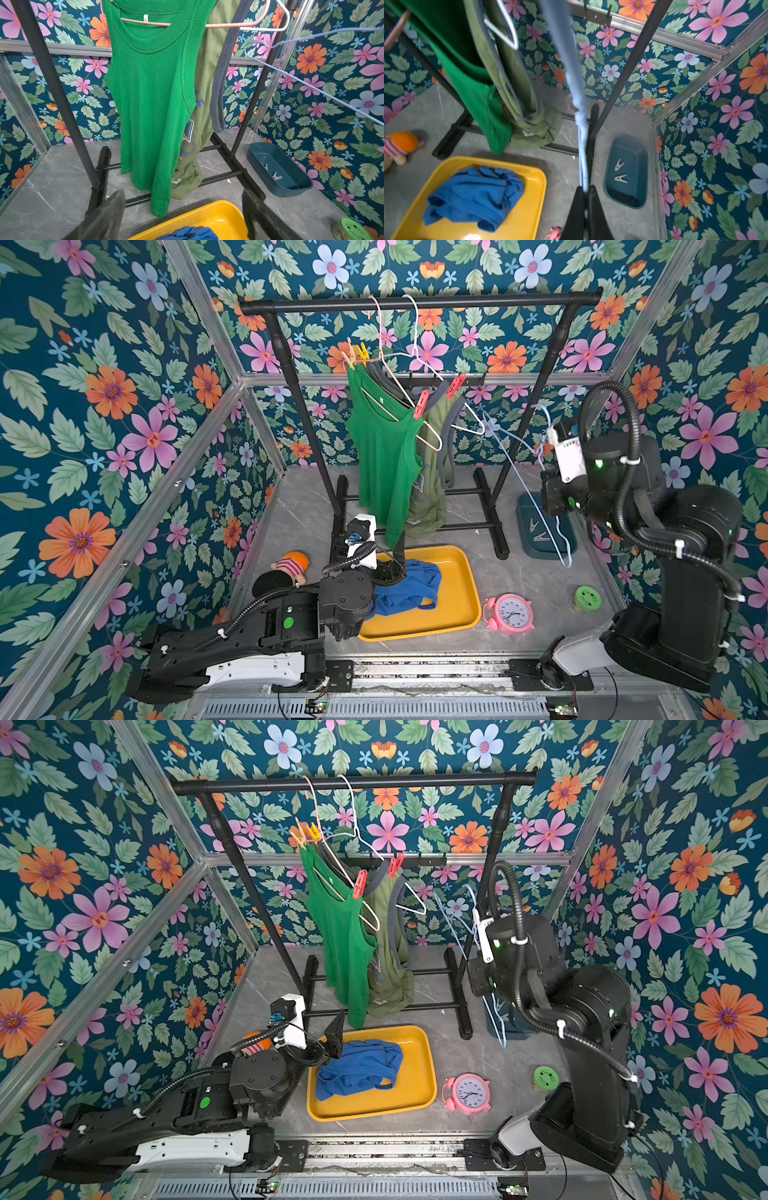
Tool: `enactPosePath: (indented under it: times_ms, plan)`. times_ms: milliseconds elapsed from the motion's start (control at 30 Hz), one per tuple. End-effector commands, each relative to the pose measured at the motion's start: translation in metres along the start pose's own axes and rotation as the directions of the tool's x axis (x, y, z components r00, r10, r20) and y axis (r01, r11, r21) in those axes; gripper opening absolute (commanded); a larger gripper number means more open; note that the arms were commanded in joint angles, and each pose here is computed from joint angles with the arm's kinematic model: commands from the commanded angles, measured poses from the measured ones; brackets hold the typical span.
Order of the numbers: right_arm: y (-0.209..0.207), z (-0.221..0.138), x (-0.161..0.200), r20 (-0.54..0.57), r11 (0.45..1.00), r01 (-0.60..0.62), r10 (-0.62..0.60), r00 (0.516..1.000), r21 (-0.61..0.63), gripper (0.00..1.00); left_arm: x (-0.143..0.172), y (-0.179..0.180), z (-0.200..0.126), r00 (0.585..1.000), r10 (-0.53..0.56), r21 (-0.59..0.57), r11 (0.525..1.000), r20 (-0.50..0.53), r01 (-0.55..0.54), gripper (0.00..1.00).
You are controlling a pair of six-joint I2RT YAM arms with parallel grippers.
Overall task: Remove the clothespins securing tank tops to the hanger
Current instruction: Place the hanger on the clothesline.
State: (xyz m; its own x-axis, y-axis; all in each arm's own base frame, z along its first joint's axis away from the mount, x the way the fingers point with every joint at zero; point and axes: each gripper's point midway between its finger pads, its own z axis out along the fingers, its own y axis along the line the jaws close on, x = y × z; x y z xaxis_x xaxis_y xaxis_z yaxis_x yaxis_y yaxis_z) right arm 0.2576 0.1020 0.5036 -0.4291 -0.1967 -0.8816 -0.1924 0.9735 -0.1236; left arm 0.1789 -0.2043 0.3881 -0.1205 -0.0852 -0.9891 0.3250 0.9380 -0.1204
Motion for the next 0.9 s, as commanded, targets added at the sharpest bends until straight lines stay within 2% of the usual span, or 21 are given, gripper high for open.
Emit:
enactPosePath:
  times_ms: [0,133,267,367,467,567,600,867]
  plan:
    - [0.001,-0.003,-0.037,0.135,0.997,-0.045,0.052,0.989,-0.056,0.0,0.0,-0.004,0.001,1.0,-0.025,0.013,1.0,0.01,0.025,0.9]
    - [0.007,0.0,-0.074,0.264,0.994,-0.063,0.086,0.961,-0.094,0.0,0.004,-0.007,0.003,1.0,-0.005,0.013,1.0,0.003,0.005,0.9]
    - [0.003,0.013,-0.095,0.327,0.997,-0.056,0.07,0.943,-0.052,0.0,0.012,-0.011,0.004,1.0,-0.031,0.031,0.999,-0.002,0.031,0.91]
    - [-0.005,0.023,-0.107,0.358,0.995,-0.086,0.096,0.929,-0.044,0.0,0.016,-0.026,0.008,1.0,-0.028,0.084,0.996,0.012,0.027,0.91]
    - [-0.014,0.028,-0.119,0.396,0.992,-0.121,0.13,0.909,-0.048,0.0,0.02,-0.053,0.015,0.998,0.05,0.144,0.988,0.023,-0.053,0.93]
    - [-0.021,0.027,-0.132,0.427,0.989,-0.134,0.149,0.892,-0.065,0.0,0.019,-0.072,0.026,0.991,0.137,0.124,0.983,0.014,-0.137,0.94]
    - [-0.019,0.046,-0.132,0.406,0.99,-0.127,0.141,0.903,-0.062,0.0,0.018,-0.077,0.029,0.988,0.153,0.12,0.981,0.015,-0.153,0.94]
    - [-0.027,0.081,-0.14,0.418,0.992,-0.118,0.125,0.9,-0.041,0.0,0.012,-0.096,0.039,0.986,0.157,0.112,0.98,0.061,-0.163,0.98]
